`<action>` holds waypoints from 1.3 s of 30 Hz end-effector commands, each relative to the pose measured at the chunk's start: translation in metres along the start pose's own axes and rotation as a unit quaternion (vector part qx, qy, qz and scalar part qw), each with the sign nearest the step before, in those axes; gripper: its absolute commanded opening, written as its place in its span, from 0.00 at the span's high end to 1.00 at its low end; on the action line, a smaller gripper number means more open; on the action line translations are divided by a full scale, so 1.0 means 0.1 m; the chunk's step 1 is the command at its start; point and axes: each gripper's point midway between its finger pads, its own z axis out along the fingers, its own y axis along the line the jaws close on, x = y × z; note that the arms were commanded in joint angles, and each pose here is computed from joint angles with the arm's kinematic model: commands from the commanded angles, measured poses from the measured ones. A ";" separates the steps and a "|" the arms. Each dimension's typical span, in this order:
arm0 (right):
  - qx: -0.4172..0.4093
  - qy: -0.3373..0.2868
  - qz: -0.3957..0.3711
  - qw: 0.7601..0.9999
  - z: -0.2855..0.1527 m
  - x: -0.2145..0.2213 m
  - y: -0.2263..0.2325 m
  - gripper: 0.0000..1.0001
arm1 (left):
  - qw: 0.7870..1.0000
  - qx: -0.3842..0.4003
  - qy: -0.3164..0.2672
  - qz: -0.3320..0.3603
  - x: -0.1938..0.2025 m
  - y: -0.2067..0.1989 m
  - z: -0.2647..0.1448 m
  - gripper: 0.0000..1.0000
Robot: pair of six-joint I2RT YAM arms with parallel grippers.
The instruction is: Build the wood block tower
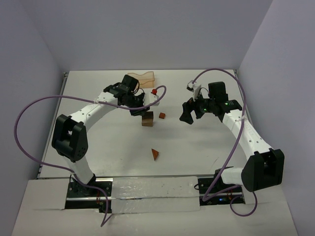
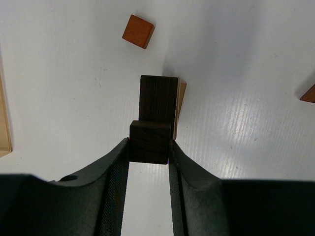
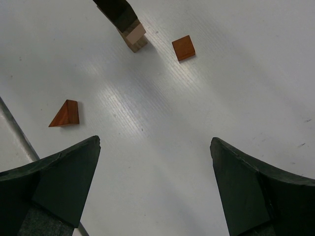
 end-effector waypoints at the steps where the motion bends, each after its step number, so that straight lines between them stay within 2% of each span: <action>1: -0.008 -0.008 -0.009 1.000 0.00 -0.05 0.03 0.00 | 0.999 -0.017 -0.029 0.014 -0.24 0.13 -0.03 0.65; 25: -0.011 -0.006 -0.007 1.000 0.01 -0.07 0.02 0.00 | 0.999 -0.013 -0.031 0.018 -0.28 0.11 -0.02 0.59; 35: -0.012 -0.005 -0.006 1.000 0.02 -0.06 0.02 0.00 | 0.999 -0.009 -0.027 0.020 -0.26 0.09 0.02 0.49; 39: -0.011 -0.005 -0.008 1.000 0.02 -0.06 0.02 0.00 | 0.999 -0.010 -0.028 0.020 -0.27 0.10 0.03 0.40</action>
